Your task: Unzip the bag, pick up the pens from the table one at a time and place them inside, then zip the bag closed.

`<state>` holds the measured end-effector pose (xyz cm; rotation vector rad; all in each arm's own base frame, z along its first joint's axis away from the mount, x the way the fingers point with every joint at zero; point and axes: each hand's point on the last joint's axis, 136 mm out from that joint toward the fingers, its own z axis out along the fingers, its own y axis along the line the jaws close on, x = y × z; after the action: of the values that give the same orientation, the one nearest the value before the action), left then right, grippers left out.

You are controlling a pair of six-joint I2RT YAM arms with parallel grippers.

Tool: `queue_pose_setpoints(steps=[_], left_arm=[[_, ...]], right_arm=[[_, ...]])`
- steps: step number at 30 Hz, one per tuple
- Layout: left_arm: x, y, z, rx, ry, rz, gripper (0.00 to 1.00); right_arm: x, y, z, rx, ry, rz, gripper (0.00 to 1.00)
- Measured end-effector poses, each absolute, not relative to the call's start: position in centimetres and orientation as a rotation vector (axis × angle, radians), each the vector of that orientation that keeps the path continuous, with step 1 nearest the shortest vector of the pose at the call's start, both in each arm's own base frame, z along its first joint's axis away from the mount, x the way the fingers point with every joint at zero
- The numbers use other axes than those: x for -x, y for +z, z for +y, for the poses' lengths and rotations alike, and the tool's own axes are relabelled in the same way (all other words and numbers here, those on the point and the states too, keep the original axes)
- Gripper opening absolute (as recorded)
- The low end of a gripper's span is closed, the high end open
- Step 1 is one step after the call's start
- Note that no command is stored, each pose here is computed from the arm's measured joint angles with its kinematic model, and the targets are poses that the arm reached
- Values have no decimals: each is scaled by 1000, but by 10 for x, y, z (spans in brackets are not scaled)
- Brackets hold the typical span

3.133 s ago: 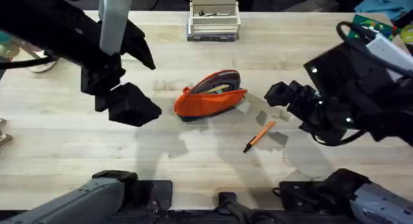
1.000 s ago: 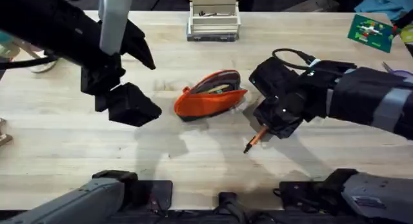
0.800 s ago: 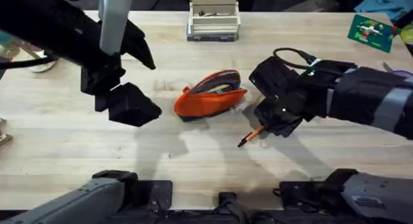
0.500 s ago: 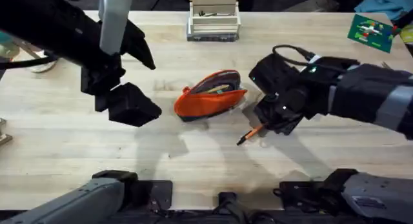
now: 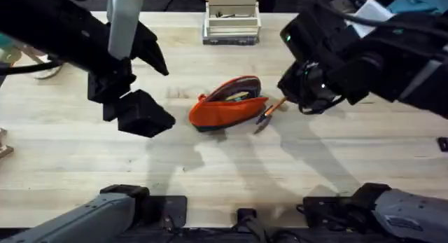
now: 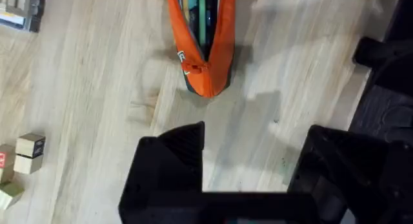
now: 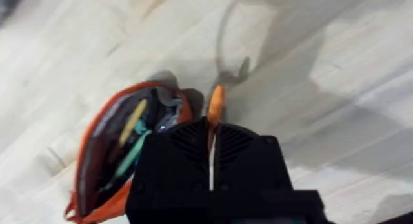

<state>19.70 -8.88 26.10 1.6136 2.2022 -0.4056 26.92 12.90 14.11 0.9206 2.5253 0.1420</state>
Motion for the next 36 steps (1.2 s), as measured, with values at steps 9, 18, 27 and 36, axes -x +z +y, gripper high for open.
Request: queue_pose_setpoints(steps=[9, 18, 27, 36], left_arm=[[-197, 261, -89, -1614, -406, 2202, 995], [-197, 261, -89, -1614, -406, 2202, 995], [-197, 261, -89, -1614, -406, 2202, 994], [-197, 261, -89, -1614, -406, 2202, 994]], right_arm=[[-285, 169, 139, -911, 228, 2467, 32], [-295, 178, 147, -1027, 327, 2385, 32], [-293, 176, 152, -1165, 394, 2358, 32], [-301, 153, 172, -1226, 419, 2395, 32]])
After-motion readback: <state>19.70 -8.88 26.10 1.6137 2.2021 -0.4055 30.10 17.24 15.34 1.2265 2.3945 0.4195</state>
